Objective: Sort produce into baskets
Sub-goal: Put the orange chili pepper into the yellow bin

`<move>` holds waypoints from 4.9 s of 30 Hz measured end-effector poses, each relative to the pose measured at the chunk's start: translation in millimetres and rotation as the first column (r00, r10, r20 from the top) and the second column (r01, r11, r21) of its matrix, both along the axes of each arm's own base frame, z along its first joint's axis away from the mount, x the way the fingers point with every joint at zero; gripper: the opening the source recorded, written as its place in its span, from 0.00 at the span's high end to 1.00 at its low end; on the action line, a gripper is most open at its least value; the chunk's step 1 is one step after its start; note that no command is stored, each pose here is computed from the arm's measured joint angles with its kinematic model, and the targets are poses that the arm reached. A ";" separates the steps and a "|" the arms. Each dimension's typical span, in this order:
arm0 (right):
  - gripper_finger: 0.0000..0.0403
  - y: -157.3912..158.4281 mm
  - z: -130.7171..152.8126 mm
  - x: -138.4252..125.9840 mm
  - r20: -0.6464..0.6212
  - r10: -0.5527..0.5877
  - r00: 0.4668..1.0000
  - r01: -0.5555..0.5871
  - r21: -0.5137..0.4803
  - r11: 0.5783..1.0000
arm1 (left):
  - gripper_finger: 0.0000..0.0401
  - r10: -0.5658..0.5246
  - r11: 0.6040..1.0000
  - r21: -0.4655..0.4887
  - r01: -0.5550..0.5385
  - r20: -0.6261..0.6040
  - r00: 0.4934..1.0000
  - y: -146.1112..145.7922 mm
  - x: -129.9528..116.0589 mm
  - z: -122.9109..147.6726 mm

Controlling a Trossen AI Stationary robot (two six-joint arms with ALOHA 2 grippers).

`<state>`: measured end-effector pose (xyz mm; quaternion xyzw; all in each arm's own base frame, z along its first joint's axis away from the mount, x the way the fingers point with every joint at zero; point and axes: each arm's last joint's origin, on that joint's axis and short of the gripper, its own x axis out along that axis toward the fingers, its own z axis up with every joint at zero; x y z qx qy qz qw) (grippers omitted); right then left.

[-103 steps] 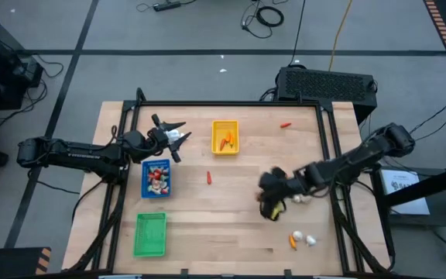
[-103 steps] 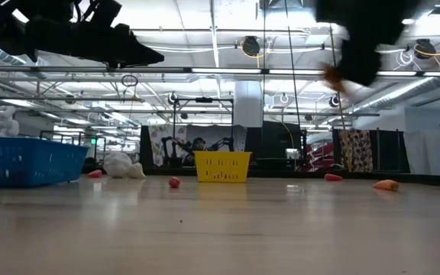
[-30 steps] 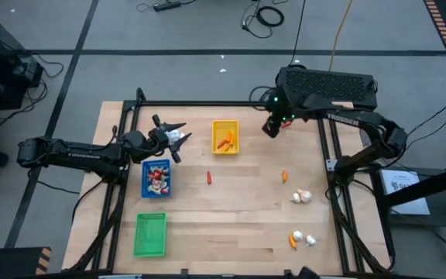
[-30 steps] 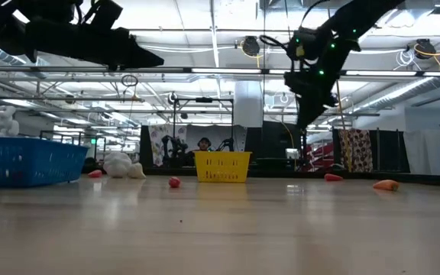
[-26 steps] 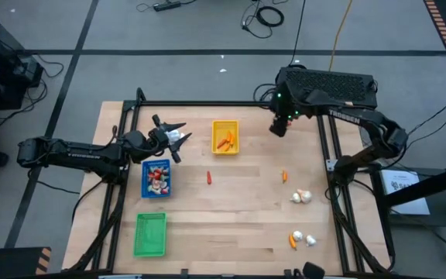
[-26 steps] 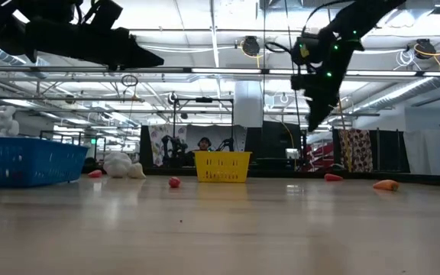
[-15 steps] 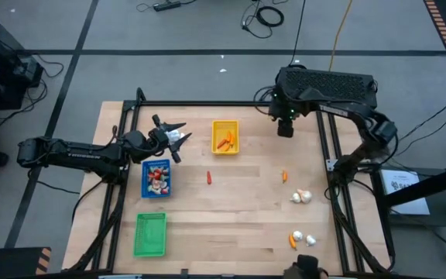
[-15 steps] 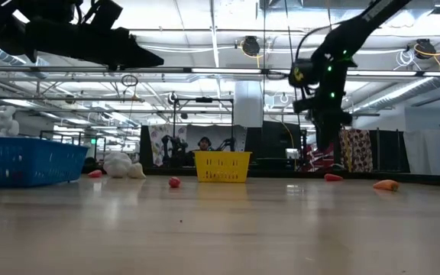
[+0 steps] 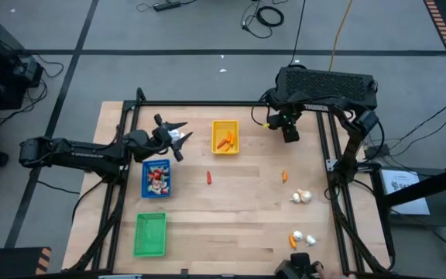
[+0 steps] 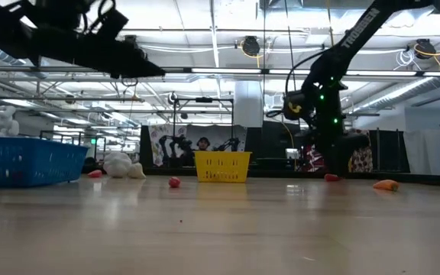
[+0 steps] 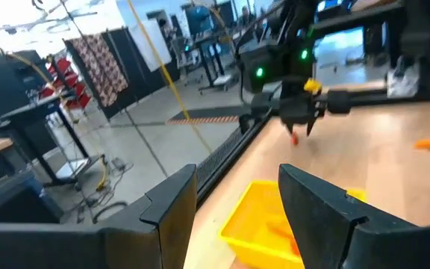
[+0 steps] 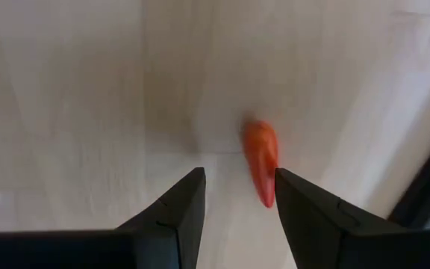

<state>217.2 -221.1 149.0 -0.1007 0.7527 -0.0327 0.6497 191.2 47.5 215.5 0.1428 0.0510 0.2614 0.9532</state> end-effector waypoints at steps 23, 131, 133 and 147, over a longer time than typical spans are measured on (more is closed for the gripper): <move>0.82 -7.9 -9.3 4.0 0.093 -0.083 0.992 0.081 0.025 0.996 | 0.51 0.056 0.998 -0.028 -0.059 -0.095 0.994 15.8 14.5 -26.1; 0.68 208.8 97.0 202.8 0.735 0.248 0.632 -0.309 -0.055 0.949 | 0.51 -0.046 0.997 -0.068 0.041 -0.069 0.997 -0.1 22.7 -20.6; 0.68 210.4 95.0 203.8 0.732 0.272 0.625 -0.338 -0.060 0.939 | 0.51 -0.046 0.997 -0.068 0.041 -0.070 0.996 -0.7 22.8 -20.7; 0.49 226.0 63.2 226.8 0.730 0.436 0.526 -0.493 -0.155 0.856 | 0.51 0.017 0.997 -0.076 -0.030 -0.167 0.986 -3.0 -0.6 -11.7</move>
